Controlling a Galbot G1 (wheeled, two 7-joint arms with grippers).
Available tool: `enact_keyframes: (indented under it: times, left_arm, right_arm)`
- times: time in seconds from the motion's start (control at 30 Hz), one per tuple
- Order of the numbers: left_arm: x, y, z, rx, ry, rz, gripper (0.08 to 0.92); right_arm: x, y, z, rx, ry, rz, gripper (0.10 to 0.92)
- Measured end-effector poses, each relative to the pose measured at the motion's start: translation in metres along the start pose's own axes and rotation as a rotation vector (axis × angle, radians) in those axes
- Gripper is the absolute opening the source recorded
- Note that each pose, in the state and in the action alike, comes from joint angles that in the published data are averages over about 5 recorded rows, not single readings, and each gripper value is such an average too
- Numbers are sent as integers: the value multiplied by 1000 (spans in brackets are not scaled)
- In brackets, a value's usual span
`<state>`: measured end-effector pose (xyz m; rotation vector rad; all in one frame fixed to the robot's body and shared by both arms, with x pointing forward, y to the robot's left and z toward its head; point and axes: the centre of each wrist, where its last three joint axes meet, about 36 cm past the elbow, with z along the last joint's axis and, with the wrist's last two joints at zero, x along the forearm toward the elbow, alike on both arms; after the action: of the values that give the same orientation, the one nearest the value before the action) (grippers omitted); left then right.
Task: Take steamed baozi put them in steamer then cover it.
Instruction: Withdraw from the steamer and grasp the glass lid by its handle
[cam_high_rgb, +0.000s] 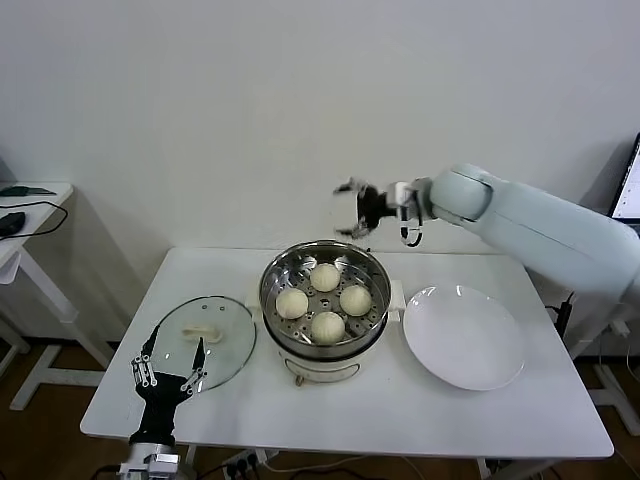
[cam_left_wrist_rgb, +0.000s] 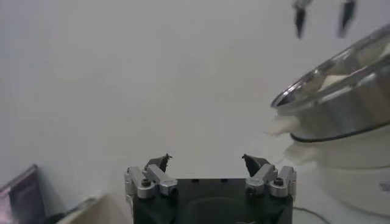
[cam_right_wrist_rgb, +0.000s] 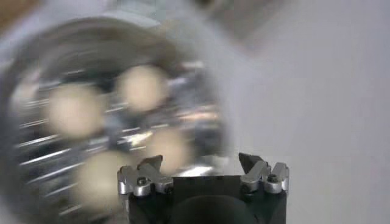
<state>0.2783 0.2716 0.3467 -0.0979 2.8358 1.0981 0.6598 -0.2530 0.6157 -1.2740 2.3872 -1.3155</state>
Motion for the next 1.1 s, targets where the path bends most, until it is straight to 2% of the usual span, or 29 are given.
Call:
enact_keyframes:
  times: [0.1,0.23,0.5,0.63,0.83,1.1]
  left_arm:
    - [-10,1,5,-82,3,-11,823]
    - [-22,2,12,-193,2,-14,823]
    - [-41,5,35,-410,-14,-1,823]
    - [-48,6,50,-521,-15,28,823]
    - [-48,4,72,-681,-2,106,823]
    - [-56,-4,92,-808,-27,164,823]
  right_arm:
    - [15,17,24,-110,-67,207,823]
    - [41,44,59,-246,-109,435,823]
    - [90,127,120,-468,-110,744,823]
    - [110,174,138,-557,-93,848,823]
    - [133,240,150,-659,-43,940,823]
    - [153,289,154,-721,18,993,823]
